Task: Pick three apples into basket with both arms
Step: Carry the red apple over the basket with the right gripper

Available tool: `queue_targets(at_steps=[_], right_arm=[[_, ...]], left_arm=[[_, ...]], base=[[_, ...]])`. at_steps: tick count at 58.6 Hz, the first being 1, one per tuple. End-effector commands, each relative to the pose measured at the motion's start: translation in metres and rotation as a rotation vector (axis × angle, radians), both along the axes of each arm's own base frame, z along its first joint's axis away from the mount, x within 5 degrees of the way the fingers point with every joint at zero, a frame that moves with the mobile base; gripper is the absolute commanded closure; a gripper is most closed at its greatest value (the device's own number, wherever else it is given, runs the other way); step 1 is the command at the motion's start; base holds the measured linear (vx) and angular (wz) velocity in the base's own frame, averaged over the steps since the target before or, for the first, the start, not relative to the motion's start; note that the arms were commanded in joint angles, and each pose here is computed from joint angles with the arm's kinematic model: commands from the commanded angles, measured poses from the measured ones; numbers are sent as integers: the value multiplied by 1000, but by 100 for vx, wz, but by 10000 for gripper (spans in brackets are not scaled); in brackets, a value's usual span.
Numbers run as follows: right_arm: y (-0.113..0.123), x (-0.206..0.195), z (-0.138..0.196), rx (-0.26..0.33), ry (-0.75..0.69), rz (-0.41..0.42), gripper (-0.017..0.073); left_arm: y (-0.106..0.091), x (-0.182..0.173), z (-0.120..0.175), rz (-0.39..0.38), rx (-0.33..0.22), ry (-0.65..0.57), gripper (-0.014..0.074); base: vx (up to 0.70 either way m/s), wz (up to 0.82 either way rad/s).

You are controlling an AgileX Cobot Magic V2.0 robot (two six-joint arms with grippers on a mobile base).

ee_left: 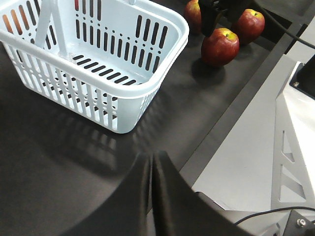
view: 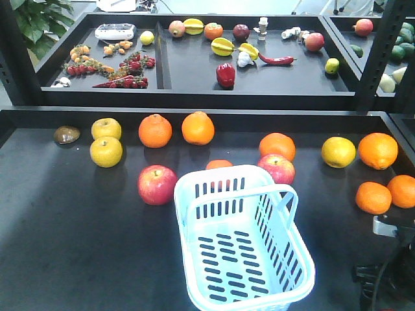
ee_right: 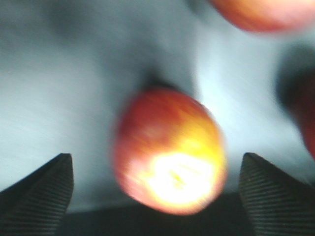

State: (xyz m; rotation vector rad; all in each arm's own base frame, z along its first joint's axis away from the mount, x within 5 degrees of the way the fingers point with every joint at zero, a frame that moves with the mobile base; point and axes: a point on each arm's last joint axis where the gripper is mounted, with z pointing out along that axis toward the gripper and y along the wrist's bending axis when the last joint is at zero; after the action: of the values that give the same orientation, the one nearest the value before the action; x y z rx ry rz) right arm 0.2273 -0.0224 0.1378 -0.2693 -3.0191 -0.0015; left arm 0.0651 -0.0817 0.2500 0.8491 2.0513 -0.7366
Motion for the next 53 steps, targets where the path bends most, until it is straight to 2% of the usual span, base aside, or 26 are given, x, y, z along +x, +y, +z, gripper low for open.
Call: queue_targets(at_steps=[1, 23, 39, 46, 53], right_arm=[[-2, 5, 6, 0, -47, 4, -70], [-3, 8, -22, 7, 46, 7, -53], [-5, 8, -34, -11, 93, 37, -24], [-5, 8, -34, -12, 92, 39, 40], [-5, 8, -32, -13, 89, 41, 202]], left_arm=[[-2, 3, 11, 38, -68, -22, 599], [-2, 3, 11, 38, -68, -22, 599], [-2, 3, 11, 38, -68, -22, 599], [-2, 3, 11, 38, -68, -22, 599], [-2, 3, 11, 38, -68, -22, 599]], base=[[0, 0], [0, 0], [0, 0], [0, 0], [0, 0]])
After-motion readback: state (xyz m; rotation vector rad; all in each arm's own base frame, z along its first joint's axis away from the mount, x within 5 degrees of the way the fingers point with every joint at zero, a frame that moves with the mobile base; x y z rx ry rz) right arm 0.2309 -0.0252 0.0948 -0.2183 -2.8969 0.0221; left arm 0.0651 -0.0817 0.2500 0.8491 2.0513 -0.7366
